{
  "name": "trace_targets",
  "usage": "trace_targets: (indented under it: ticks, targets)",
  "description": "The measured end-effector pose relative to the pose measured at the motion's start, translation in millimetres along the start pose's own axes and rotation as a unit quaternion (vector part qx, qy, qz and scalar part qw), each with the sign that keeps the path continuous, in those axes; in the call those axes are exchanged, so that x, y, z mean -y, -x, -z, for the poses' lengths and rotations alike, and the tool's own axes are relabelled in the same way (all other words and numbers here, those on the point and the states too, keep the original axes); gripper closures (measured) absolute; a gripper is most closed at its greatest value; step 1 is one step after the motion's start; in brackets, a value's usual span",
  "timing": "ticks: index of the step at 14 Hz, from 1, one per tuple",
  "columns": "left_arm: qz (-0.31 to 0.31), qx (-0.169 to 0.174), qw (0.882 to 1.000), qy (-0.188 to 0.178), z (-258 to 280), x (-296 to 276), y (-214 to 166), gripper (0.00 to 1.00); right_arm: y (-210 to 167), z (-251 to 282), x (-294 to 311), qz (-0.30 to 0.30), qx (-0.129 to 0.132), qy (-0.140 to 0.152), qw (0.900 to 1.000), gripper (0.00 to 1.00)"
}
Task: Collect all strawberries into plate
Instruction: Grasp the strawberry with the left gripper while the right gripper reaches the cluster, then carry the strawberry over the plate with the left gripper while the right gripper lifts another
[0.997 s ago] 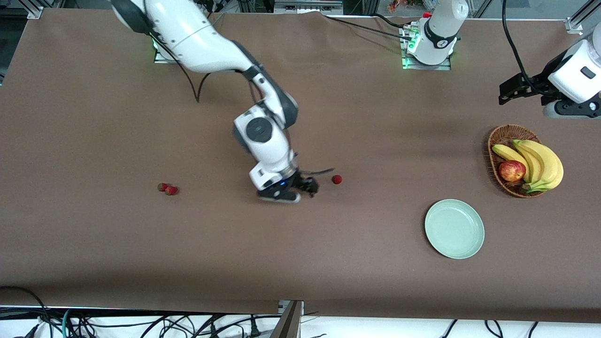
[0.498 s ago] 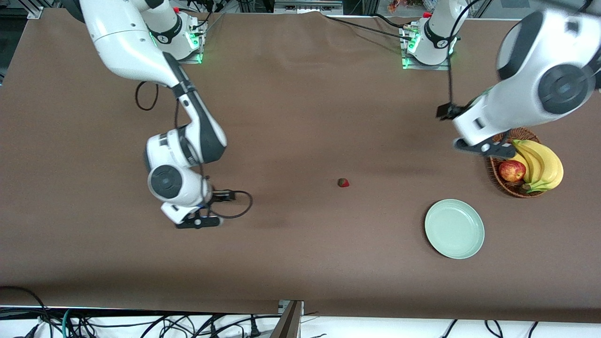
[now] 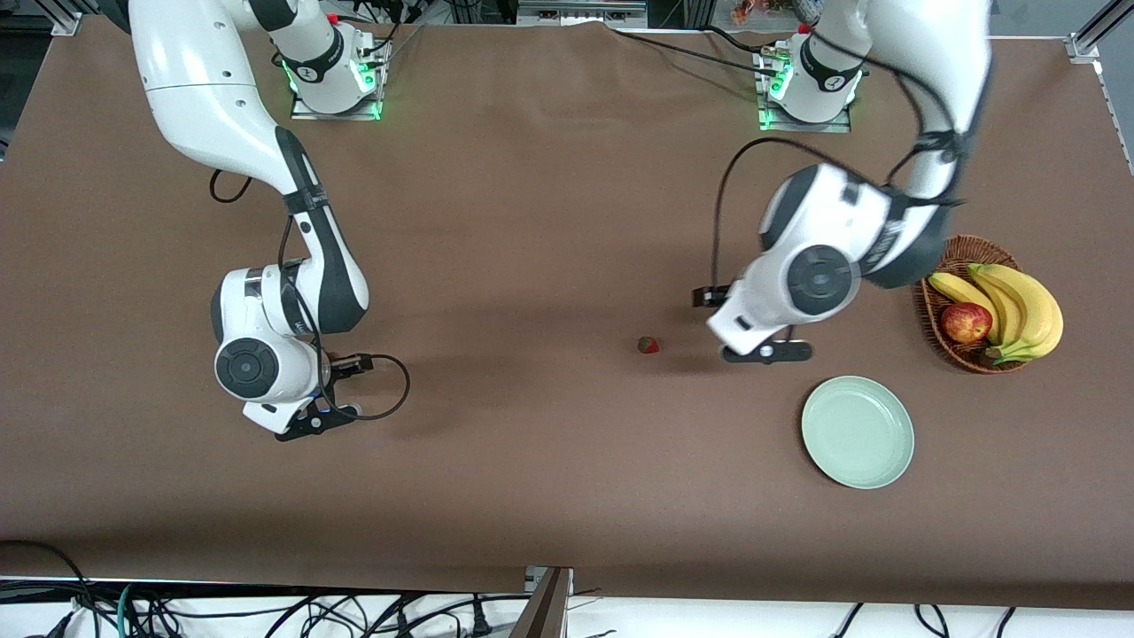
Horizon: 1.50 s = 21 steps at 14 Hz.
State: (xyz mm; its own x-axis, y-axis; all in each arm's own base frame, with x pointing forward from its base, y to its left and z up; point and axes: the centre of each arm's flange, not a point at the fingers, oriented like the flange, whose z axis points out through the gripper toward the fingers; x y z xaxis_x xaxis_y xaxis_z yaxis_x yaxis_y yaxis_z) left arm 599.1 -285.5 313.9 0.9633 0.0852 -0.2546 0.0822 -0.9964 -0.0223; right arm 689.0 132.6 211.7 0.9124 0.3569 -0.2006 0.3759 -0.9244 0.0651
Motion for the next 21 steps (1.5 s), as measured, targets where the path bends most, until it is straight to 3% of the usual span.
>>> trace_targets:
  ticks: [4,7,11,17,19,20,21]
  targets:
    - [-0.018,-0.069,0.997,0.024,-26.7,-45.4,-6.6,0.00,14.0,-23.1,-15.3,0.065,-0.021,0.004,0.998,0.00]
    - [-0.063,-0.101,0.993,-0.016,-65.7,-73.9,-2.9,0.00,31.0,-32.6,-28.8,0.094,-0.020,0.001,0.995,0.00]
    - [-0.081,-0.124,0.989,-0.010,-101.3,-88.7,-8.6,0.00,47.4,-32.3,-37.4,0.109,-0.014,-0.005,0.994,0.00]
    - [-0.084,-0.122,0.989,-0.009,-126.5,-87.9,-7.7,0.00,50.1,-38.2,-32.4,0.114,-0.024,-0.004,0.993,0.00]
    - [-0.085,-0.122,0.989,-0.009,-131.7,-88.5,-7.5,0.05,49.9,-38.4,-31.8,0.116,-0.026,-0.003,0.993,0.05]
    - [-0.085,-0.120,0.989,-0.010,-133.9,-88.7,-7.1,0.14,50.0,-38.8,-31.6,0.118,-0.026,-0.003,0.993,0.15]
    - [-0.086,-0.119,0.989,-0.010,-135.4,-88.9,-6.4,0.24,50.1,-39.2,-30.8,0.120,-0.026,-0.003,0.992,0.15]
